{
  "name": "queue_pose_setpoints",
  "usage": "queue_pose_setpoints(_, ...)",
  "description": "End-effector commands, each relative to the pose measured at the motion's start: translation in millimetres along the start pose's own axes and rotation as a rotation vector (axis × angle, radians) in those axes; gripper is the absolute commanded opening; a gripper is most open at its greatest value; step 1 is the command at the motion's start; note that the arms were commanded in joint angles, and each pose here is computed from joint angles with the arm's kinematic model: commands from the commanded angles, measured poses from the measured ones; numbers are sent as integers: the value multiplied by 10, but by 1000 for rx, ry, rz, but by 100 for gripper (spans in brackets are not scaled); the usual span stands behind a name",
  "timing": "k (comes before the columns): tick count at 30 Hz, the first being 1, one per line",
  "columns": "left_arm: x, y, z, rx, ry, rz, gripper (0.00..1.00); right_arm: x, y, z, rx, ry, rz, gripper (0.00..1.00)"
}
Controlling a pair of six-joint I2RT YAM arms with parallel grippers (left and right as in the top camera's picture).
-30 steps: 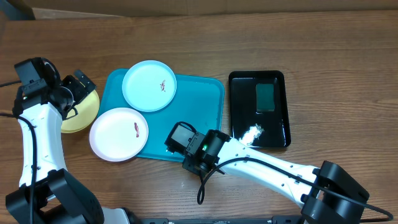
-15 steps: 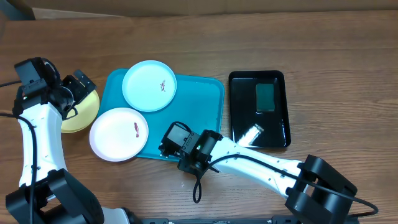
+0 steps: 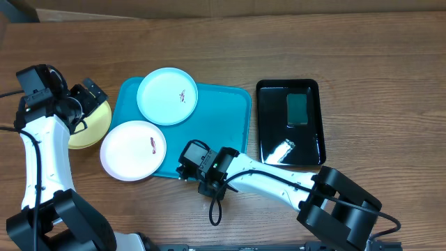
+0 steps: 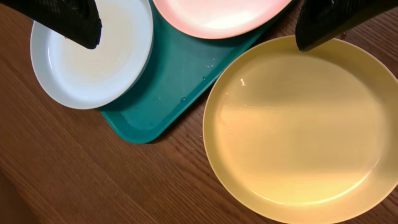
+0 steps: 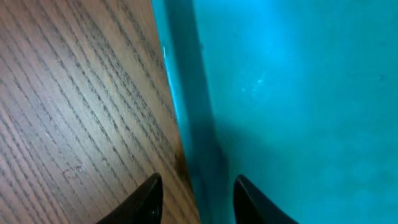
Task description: Clean dirty plates on tray and stack at the side
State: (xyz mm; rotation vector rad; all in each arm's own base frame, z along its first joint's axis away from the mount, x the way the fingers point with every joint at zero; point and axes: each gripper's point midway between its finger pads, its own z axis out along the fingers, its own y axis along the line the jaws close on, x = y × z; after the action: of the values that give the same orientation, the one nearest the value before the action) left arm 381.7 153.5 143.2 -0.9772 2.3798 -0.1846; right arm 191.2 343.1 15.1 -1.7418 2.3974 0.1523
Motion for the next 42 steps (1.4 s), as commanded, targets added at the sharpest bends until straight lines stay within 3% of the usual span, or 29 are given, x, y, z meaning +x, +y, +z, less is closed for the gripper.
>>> queue_pose_setpoints(1, 13, -41, 14, 12, 7, -9, 100, -14, 47, 21, -13, -3, -12, 35)
queue_pose_setpoints(7, 13, -41, 14, 12, 7, -9, 100, 1, 49, 24, -14, 3, -13, 21)
queue_pose_setpoints(23, 13, -41, 14, 12, 7, -9, 100, 103, 59, 102, -22, 45, -10, 23)
queue_pose_setpoints(32, 13, -41, 14, 12, 7, -9, 100, 113, 40, 136, -12, 54, -10, 4)
queue_pose_setpoints(42, 13, -41, 14, 12, 7, -9, 100, 297, -132, 112, 89, 136, -13, 4)
